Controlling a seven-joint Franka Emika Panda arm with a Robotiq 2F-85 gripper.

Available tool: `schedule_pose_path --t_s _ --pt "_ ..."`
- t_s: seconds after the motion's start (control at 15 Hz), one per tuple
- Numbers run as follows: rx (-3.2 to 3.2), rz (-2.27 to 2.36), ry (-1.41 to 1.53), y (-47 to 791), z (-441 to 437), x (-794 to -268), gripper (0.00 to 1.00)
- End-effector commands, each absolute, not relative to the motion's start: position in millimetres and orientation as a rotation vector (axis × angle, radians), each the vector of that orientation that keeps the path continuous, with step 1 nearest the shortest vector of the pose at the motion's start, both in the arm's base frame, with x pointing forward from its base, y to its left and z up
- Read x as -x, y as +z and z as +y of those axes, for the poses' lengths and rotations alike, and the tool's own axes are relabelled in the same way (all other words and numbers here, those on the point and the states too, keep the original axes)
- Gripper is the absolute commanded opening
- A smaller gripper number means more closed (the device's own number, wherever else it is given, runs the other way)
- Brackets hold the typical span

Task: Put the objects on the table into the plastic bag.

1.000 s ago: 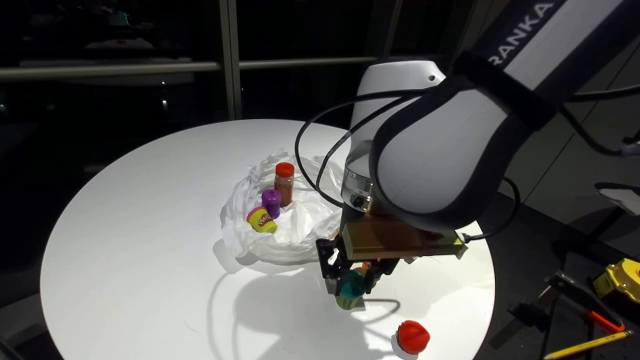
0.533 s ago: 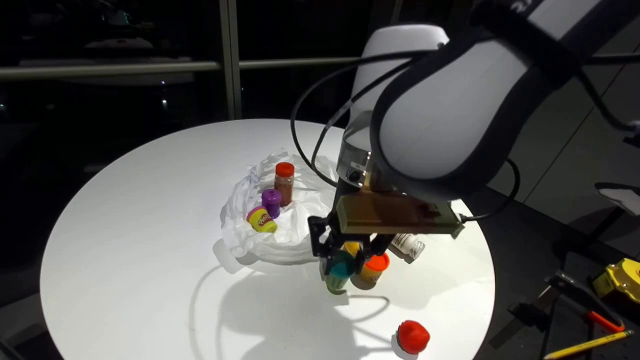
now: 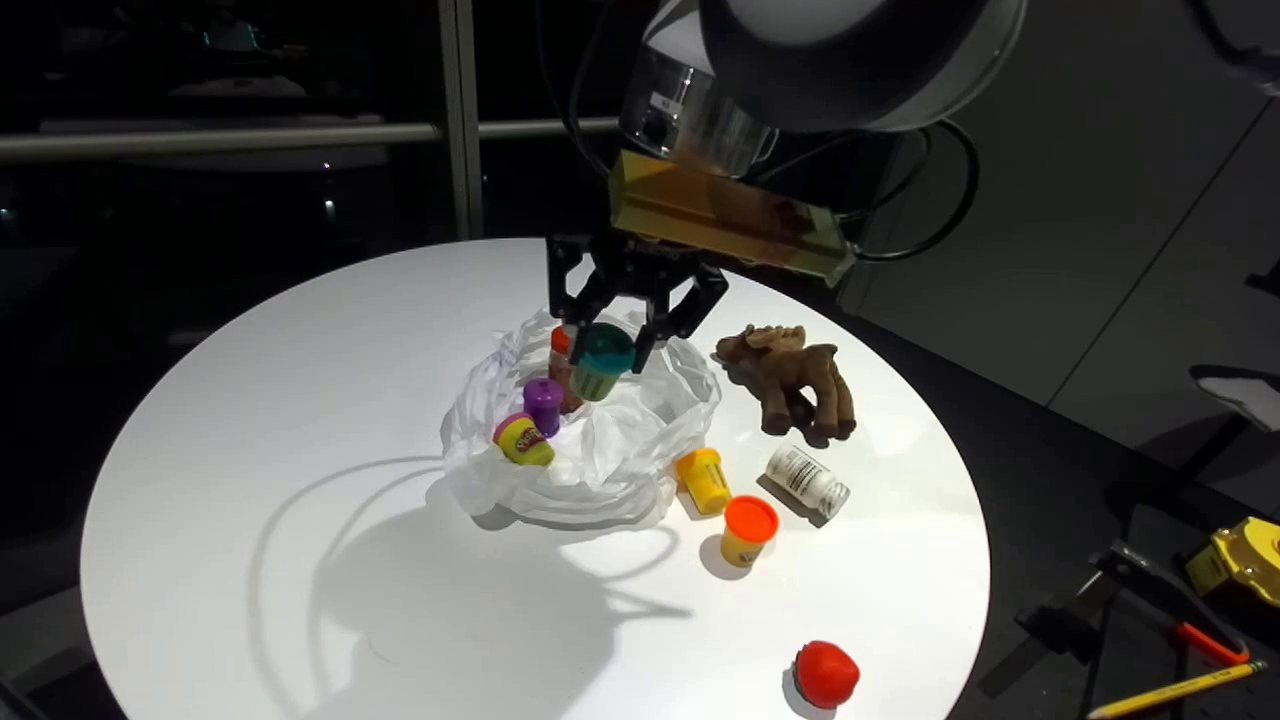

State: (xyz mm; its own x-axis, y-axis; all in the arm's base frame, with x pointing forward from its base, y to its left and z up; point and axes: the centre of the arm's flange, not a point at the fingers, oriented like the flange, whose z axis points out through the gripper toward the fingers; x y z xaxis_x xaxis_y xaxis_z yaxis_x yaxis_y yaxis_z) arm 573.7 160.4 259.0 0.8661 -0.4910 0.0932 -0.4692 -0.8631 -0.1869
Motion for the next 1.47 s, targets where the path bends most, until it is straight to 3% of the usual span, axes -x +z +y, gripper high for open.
schedule_pose_path --t_s 0.0,0.93,1.0,1.07,1.27,1.4 --pt "2.896 0.696 -0.168 231.7 164.9 -614.9 0.28" --pt "2.97 0.682 -0.096 127.7 140.9 -669.1 0.28" --pt "2.968 0.675 -0.102 132.0 140.8 -669.1 0.78" --pt "2.965 0.676 -0.113 135.1 140.0 -670.4 0.8" --pt "2.956 0.679 -0.143 170.8 132.3 -656.3 0.99" --pt "2.946 0.681 -0.17 197.0 128.5 -640.3 1.0"
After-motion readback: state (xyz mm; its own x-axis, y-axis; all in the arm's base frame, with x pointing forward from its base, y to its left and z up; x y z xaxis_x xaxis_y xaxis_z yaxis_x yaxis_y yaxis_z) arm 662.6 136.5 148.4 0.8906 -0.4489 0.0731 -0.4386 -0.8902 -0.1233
